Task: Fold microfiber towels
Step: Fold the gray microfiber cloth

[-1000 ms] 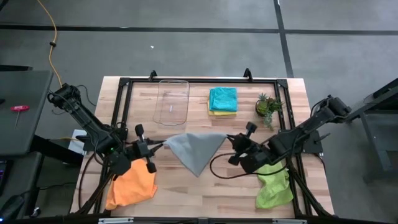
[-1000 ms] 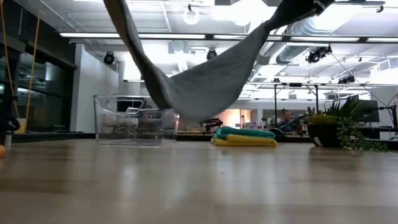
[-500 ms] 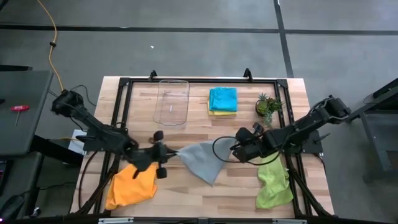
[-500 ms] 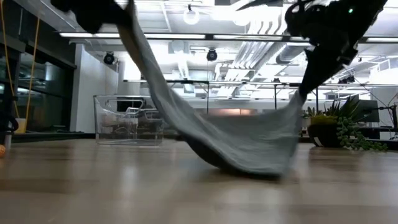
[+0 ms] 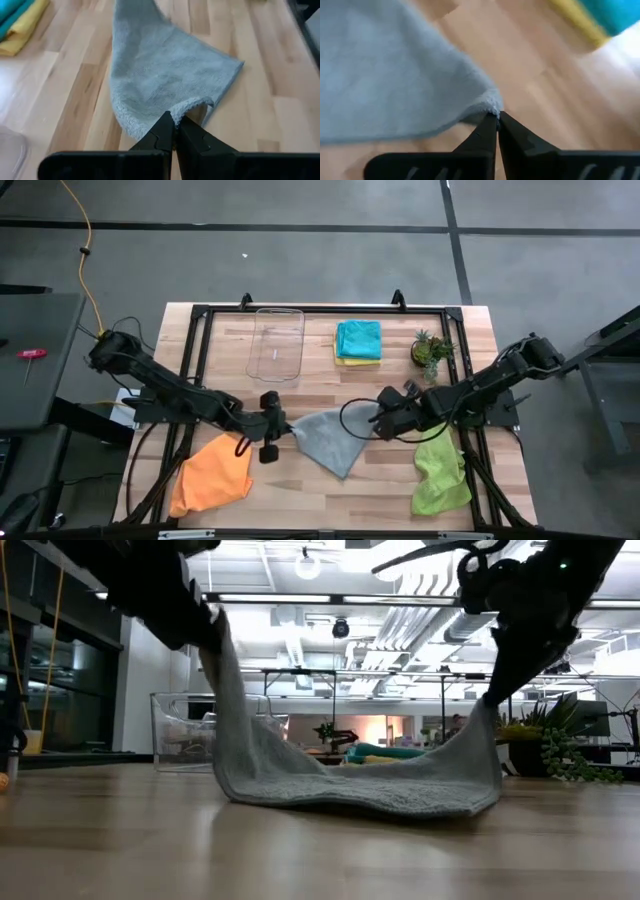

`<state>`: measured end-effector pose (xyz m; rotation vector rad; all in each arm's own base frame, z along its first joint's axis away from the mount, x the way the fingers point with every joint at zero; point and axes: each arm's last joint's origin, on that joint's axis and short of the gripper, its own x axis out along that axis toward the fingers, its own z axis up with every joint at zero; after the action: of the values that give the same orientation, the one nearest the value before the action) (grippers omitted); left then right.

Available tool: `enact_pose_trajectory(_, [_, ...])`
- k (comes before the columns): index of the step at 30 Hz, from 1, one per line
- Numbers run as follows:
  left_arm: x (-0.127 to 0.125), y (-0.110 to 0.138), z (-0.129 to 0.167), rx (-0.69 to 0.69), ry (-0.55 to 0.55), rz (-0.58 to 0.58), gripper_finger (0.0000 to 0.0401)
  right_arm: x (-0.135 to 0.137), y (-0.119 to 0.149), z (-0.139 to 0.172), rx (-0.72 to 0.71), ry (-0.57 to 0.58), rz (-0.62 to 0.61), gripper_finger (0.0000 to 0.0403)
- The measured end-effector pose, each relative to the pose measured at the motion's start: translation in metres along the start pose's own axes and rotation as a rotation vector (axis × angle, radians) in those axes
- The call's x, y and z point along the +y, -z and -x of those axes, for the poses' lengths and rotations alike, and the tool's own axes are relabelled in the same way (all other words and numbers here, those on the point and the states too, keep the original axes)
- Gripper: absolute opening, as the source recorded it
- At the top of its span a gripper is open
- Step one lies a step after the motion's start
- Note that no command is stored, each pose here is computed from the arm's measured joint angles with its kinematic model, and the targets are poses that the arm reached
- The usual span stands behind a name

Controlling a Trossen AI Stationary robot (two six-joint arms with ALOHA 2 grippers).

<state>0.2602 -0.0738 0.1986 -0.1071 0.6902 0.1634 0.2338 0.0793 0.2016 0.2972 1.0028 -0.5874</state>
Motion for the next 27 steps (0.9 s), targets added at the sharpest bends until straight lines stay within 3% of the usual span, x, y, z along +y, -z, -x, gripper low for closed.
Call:
enact_pose_trajectory(4, [-0.002,0.001,0.001,0.002,0.008,-0.005,0.0001,0.004,-0.001,0.000,0.027,-0.069,0.046,0.0031])
enact_pose_trajectory(11, [-0.003,0.001,0.001,0.009,0.023,-0.009,0.0001,0.014,-0.004,0.002,-0.027,-0.159,0.243,0.0146])
enact_pose_trajectory(14, [-0.002,0.002,0.001,0.013,0.022,-0.011,0.0001,0.024,-0.007,0.006,-0.100,-0.250,0.292,0.0190])
enact_pose_trajectory(21, [-0.002,0.002,0.001,0.014,0.022,-0.011,0.0001,0.054,-0.007,0.026,-0.268,-0.520,0.417,0.0216])
enact_pose_trajectory(23, [-0.002,0.002,0.001,0.014,0.022,-0.011,0.0001,0.055,-0.001,0.027,-0.258,-0.498,0.442,0.0216])
enact_pose_trajectory(27, [-0.002,0.002,0.001,0.014,0.022,-0.011,0.0001,0.044,0.015,0.022,-0.146,-0.332,0.450,0.0216])
